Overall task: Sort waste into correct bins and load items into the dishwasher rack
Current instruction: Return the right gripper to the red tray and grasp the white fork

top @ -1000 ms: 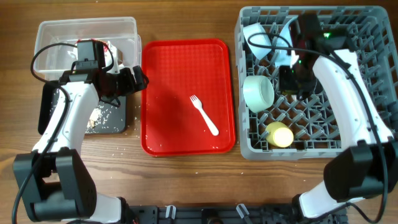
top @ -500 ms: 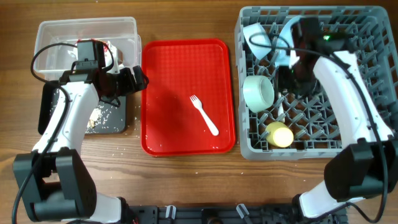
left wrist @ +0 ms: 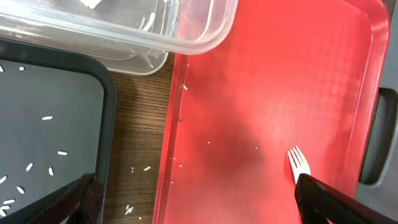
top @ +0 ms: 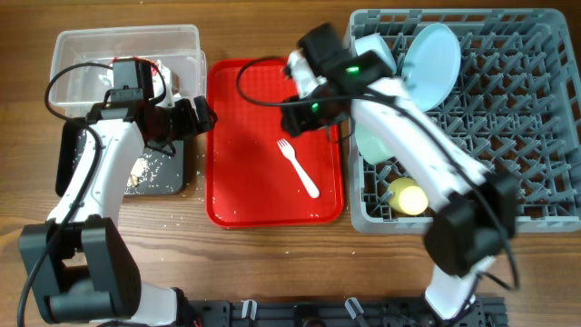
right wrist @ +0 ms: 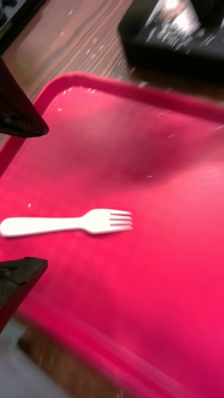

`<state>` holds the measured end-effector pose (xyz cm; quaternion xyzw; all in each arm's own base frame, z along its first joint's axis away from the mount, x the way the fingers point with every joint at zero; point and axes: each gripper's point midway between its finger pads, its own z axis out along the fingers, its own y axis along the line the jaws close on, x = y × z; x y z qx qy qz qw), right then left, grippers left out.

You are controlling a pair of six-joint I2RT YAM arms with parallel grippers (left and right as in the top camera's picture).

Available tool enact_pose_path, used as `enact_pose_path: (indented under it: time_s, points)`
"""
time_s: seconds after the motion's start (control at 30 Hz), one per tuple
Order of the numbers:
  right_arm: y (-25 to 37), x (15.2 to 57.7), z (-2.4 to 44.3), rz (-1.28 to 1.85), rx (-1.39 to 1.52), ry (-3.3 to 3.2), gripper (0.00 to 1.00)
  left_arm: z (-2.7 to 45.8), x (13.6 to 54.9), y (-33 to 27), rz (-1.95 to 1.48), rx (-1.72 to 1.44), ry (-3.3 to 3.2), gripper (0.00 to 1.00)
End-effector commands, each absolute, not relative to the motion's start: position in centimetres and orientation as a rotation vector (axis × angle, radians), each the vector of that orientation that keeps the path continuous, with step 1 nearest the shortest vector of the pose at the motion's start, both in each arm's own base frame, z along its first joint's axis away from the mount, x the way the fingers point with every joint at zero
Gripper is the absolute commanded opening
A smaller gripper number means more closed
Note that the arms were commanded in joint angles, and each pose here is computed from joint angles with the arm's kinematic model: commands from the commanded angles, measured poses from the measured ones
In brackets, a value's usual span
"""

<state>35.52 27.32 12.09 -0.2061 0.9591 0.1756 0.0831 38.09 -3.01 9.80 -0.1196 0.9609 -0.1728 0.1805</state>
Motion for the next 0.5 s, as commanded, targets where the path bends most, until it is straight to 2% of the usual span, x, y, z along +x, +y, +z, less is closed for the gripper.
enact_pose_path:
  time_s: [0.0, 0.2, 0.47]
  points:
    - [28.9, 34.4, 7.3, 0.545, -0.633, 2.987, 0.62, 10.6, 38.3, -2.7, -0.481, -0.35, 2.689, 1.0]
    - [28.5, 34.4, 3.1, 0.509, -0.587, 3.085, 0.58, 10.6, 38.3, -2.7, -0.481, -0.35, 2.689, 1.0]
    - [28.2, 34.3, -1.0, 0.48, -0.572, 3.154, 0.43, 10.6, 38.3, -2.7, -0.481, -0.35, 2.689, 1.0]
